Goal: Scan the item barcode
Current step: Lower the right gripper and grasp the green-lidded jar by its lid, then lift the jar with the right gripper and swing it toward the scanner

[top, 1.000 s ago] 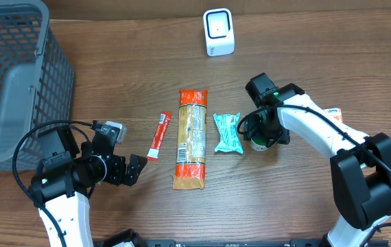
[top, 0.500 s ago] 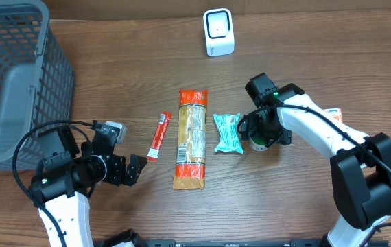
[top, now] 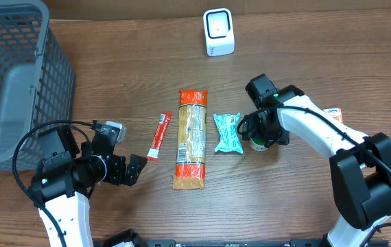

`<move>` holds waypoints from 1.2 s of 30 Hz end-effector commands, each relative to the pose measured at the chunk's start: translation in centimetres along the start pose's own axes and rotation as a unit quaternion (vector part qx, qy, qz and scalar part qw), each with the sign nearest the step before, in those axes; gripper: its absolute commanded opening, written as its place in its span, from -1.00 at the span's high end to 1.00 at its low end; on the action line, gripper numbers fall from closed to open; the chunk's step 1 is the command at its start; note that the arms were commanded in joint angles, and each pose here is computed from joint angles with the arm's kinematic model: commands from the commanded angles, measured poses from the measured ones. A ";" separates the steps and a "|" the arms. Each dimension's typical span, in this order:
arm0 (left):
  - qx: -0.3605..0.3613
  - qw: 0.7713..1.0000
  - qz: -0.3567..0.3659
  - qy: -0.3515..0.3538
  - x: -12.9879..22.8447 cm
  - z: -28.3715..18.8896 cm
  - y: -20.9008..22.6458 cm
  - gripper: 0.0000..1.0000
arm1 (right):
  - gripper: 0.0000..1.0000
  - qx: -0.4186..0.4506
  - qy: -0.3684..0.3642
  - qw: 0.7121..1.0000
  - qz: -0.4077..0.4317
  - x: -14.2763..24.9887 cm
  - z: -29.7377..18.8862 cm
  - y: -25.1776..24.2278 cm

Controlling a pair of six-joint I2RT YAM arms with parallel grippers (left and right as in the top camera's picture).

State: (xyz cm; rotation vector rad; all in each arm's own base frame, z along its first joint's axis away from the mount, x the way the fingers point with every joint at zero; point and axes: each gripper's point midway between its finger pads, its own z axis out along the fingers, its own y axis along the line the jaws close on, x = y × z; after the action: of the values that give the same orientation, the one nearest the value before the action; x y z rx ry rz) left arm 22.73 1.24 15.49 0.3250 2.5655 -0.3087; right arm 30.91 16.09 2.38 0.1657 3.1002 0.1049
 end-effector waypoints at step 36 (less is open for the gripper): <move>-0.004 1.000 0.008 -0.005 -0.4 -0.3 0.3 -1.00 | 0.93 -0.145 0.061 0.987 0.021 -1.2 -8.9 4.7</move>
State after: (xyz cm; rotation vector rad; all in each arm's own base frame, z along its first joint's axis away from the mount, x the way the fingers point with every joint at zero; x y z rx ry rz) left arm 22.73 1.25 15.49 0.3250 2.5655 -0.3080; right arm 32.06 16.83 8.64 0.2532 3.1686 0.2759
